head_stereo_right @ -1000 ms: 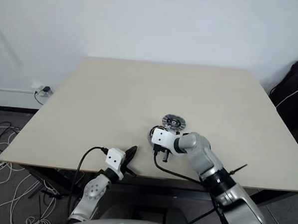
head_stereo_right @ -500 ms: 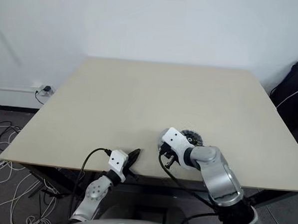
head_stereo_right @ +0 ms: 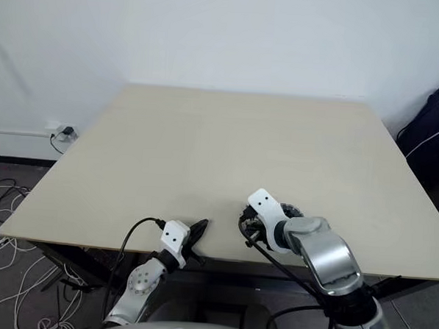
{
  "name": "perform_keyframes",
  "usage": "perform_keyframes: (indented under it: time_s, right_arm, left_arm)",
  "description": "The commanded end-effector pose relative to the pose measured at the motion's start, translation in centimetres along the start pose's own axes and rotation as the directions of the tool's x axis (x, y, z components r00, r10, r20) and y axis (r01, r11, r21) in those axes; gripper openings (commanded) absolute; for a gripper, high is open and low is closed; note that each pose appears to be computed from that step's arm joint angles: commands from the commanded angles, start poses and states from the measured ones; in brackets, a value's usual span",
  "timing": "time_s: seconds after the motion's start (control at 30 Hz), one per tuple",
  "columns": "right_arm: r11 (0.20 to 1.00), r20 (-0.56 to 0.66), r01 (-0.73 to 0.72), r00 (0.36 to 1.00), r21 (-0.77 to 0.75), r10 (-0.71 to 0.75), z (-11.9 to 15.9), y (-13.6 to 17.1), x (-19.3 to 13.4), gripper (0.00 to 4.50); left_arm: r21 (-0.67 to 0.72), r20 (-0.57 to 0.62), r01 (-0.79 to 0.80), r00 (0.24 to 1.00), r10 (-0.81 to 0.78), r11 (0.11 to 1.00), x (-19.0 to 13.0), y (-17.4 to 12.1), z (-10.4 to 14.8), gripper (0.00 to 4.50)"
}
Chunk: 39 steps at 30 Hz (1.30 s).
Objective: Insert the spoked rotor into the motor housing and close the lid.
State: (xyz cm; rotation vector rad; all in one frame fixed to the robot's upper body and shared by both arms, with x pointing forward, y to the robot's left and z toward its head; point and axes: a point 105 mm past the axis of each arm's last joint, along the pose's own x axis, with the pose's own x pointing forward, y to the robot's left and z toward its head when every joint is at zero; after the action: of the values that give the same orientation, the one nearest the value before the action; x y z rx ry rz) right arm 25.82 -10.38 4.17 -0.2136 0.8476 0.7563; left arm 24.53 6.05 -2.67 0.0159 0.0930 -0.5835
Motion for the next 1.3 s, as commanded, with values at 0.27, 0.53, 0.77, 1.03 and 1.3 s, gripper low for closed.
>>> perform_keyframes:
  time_s: [0.27,0.53,0.77,1.03,1.3]
  right_arm:
    - [0.983,0.055,0.046,0.997,0.178,-0.057,2.7,-1.7,4.0,0.1]
    - [0.977,0.072,0.038,0.996,0.212,-0.054,3.3,-0.4,6.4,0.1]
    - [0.971,0.153,0.045,0.985,0.234,-0.083,4.7,0.6,7.5,0.1]
    - [0.976,0.283,-0.06,0.959,0.209,-0.002,7.6,2.9,6.7,2.71]
    - [0.984,0.408,-0.149,0.908,0.095,0.098,9.4,5.4,4.4,2.71]
  left_arm:
    - [0.0,0.033,-0.004,0.999,0.004,1.0,0.3,0.3,0.8,0.0]
    - [-0.001,0.031,-0.015,0.999,0.015,1.0,0.1,0.5,0.7,0.0]
    - [0.0,0.027,-0.014,1.0,0.014,1.0,0.1,0.5,0.6,0.0]
    - [0.001,0.022,-0.005,1.0,0.005,1.0,0.0,0.5,0.5,0.0]
    - [0.005,0.02,0.006,1.0,-0.006,1.0,0.1,0.5,0.5,0.0]
